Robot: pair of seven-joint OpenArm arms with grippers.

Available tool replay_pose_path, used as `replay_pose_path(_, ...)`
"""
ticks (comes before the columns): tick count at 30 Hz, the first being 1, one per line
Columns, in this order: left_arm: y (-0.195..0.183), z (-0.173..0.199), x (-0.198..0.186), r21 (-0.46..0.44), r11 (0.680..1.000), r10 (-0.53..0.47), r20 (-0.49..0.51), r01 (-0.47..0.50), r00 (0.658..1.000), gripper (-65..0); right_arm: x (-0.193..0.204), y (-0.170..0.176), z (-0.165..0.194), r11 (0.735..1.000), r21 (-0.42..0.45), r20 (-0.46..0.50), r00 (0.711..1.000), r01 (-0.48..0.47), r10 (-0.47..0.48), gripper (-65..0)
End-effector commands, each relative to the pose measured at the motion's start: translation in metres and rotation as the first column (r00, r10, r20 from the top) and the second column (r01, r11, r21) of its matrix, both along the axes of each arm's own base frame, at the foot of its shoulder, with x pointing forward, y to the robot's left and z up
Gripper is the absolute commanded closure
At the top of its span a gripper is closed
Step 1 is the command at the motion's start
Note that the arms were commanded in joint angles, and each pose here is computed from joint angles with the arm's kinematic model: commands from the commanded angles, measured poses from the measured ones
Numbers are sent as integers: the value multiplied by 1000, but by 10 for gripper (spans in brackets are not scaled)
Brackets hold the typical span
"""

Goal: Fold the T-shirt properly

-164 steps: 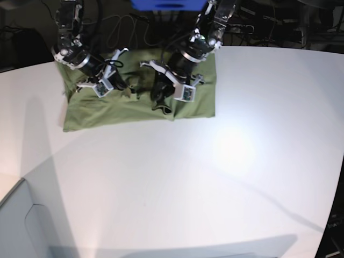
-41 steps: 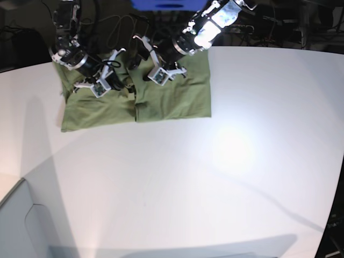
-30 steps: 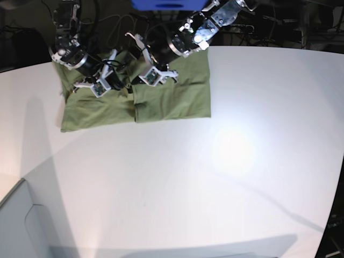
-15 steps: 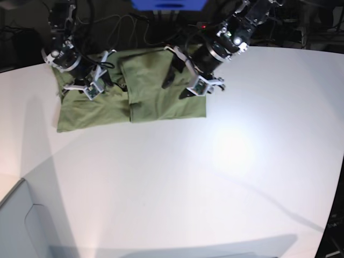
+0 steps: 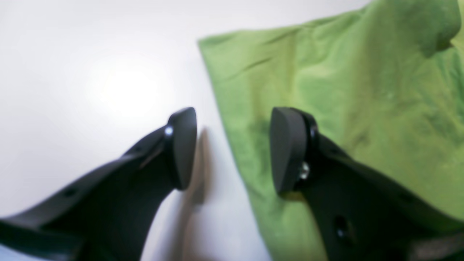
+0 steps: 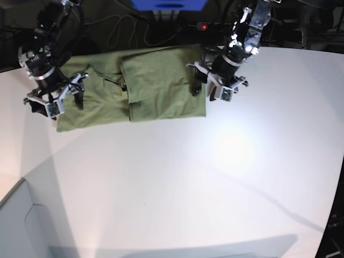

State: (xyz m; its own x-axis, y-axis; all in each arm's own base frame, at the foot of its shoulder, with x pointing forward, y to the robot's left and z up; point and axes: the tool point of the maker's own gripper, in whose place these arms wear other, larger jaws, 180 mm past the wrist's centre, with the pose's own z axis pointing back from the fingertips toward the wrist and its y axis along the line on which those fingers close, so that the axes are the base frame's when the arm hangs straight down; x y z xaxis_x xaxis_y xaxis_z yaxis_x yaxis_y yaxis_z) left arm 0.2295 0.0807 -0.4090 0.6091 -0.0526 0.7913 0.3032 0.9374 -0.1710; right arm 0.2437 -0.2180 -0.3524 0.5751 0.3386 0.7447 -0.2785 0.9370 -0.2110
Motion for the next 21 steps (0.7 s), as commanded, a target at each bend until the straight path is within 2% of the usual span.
replay_pose_path(1,-3,7,6,-22,1000,8,34,-7,999,-309,3,-7,4,1000,-6,9,1000,7,-7,-488)
replay_pose_path(8,-6,2,4,-30,999,15,19,-14,1000,-309,-8,-40,-25,990,0,-128,982,143,-142,-521)
replay_pose_path(17,-2,1,3,-21,1000,17,17,-17,1000,-309,-14,-29,-40,987,42,-166,976,153,-144,-520)
replay_pose_path(21,-2,0,1,-21,1000,17,12,-17,1000,-309,-20,-25,-58,984,78,-213,967,163,-144,-517)
